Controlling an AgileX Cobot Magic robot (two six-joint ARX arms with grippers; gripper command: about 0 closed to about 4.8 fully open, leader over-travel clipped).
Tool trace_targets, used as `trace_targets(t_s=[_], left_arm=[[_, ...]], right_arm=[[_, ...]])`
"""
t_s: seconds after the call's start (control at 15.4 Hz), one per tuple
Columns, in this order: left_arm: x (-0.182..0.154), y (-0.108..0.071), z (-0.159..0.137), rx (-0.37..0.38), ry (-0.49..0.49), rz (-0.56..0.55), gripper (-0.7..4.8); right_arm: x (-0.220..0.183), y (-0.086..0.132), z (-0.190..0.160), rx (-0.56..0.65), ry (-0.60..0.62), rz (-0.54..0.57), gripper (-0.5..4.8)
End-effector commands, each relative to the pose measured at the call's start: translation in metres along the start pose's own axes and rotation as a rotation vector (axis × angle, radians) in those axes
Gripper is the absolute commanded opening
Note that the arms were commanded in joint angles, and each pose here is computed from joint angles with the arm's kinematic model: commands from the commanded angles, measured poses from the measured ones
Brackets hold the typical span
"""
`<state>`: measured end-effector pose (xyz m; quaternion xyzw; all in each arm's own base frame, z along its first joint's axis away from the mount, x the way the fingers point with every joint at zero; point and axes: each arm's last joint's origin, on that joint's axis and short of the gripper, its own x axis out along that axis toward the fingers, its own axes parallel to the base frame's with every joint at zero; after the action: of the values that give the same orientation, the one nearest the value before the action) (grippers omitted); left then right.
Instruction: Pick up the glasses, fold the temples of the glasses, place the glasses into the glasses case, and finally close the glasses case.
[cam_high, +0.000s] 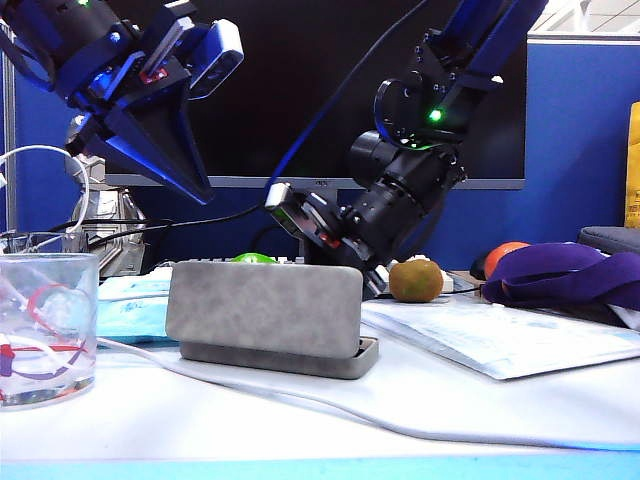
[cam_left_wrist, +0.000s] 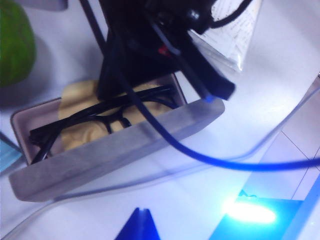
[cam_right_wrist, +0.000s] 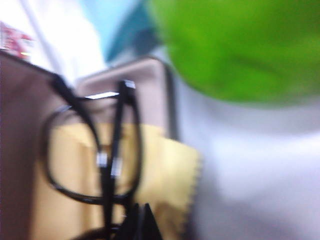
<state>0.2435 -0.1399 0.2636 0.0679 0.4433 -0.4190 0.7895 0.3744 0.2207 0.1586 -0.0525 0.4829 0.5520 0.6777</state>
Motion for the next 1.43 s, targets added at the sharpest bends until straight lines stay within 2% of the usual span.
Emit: trace_targets(t_s=[0.07, 0.26, 0.33, 0.46, 0.72, 0.98, 1.17, 1.43], left_arm=[[0.0, 0.0, 0.0, 0.002, 0.003, -0.002, -0.05], [0.003, 0.0, 0.0, -0.001, 0.008, -0.018, -0.05], [0.007, 0.001, -0.001, -0.012, 0.02, -0.075, -0.05], [0.018, 0.003, -0.003, -0.028, 0.052, -0.126, -0.05], [0.045, 0.008, -0.004, -0.033, 0.103, -0.14, -0.05], [0.063, 0.015, -0.002, -0.025, 0.083, -0.168, -0.05], [0.065, 0.016, 0.003, -0.003, 0.036, -0.162, -0.05], [0.066, 0.017, 0.004, 0.003, 0.022, -0.152, -0.05]], right_arm=[[-0.008, 0.002, 0.007, -0.037, -0.042, -0.028, -0.01], [-0.015, 0.0, 0.01, -0.039, -0.054, -0.091, -0.01], [-0.012, -0.003, 0.007, -0.023, -0.029, -0.115, -0.01], [-0.008, -0.006, 0.003, -0.004, -0.011, -0.098, -0.01], [-0.001, -0.01, -0.004, 0.028, 0.029, -0.079, -0.01], [-0.001, -0.01, -0.005, 0.03, 0.038, -0.067, -0.01], [-0.001, -0.008, -0.007, 0.032, 0.049, -0.044, -0.01], [-0.001, -0.007, -0.009, 0.031, 0.067, -0.036, -0.01]])
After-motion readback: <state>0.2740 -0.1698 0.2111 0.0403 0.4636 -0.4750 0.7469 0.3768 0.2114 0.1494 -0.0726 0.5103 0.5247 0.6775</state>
